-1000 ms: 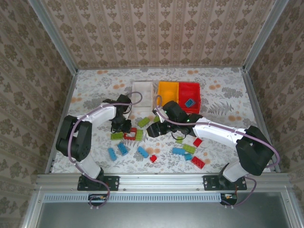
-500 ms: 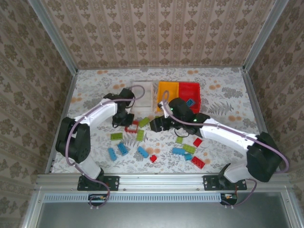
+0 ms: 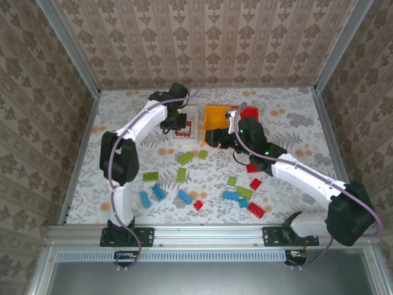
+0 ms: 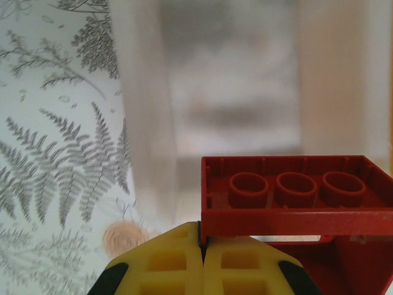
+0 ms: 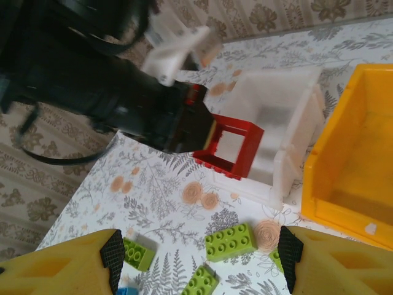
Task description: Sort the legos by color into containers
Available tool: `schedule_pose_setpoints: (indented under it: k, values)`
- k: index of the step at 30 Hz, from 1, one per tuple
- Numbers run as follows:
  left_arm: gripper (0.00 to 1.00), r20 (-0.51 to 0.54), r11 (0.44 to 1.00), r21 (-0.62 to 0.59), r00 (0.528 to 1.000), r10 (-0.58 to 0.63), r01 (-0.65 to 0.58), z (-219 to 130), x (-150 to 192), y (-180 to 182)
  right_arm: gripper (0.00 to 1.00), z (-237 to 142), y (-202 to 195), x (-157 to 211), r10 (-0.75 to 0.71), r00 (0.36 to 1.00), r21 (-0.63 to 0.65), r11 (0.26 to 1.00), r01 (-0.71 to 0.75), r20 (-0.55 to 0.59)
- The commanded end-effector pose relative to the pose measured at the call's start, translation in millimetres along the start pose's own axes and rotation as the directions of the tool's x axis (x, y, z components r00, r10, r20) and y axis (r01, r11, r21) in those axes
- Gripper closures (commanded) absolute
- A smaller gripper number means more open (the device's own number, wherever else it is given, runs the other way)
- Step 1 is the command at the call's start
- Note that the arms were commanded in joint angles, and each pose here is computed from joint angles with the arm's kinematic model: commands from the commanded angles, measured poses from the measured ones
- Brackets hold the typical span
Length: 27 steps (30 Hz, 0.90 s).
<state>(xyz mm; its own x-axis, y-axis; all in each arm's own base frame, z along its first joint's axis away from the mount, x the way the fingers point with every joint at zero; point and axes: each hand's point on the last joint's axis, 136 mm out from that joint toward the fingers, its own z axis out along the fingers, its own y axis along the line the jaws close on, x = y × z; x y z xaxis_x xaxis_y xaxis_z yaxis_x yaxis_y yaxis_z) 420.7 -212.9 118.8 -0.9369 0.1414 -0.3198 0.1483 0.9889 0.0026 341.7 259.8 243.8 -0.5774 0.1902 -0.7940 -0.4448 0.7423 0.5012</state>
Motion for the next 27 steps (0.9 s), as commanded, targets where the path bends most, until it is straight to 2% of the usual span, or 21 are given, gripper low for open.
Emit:
schedule_pose_setpoints:
  k: [1,9,15,20,23,27]
  values:
    - [1.0,-0.011,0.999,-0.052,1.0,-0.003,0.002,7.7,-10.4,4.8,0.3,0.4,-3.0,-7.3,0.021,0.999,0.007,1.0,-0.021,0.029]
    - [1.0,-0.07,0.999,-0.048,0.998,0.007,-0.011,43.8,-8.4,-3.4,0.29,-4.4,-8.8,2.0,0.042,0.999,0.015,0.999,-0.042,0.016]
    - [1.0,-0.092,0.999,-0.034,0.996,-0.002,-0.001,46.1,3.2,-6.7,0.28,-5.4,-16.3,11.3,0.046,0.999,0.037,0.998,-0.045,-0.012]
    - [0.7,-0.072,1.0,-0.003,0.997,-0.02,0.02,30.7,0.0,-10.3,0.27,-12.7,-32.2,25.1,0.045,0.998,0.108,0.993,-0.039,-0.054]
    - [0.63,-0.052,0.999,0.018,0.998,-0.037,0.038,18.4,-4.8,-12.8,0.29,-16.7,-39.7,38.5,0.042,0.993,0.145,0.989,-0.026,-0.108]
    - [0.59,-0.013,0.998,0.028,0.998,-0.064,0.065,-4.3,-9.4,-10.4,0.31,-18.7,-50.5,62.7,0.055,0.979,0.2,0.98,-0.015,-0.194]
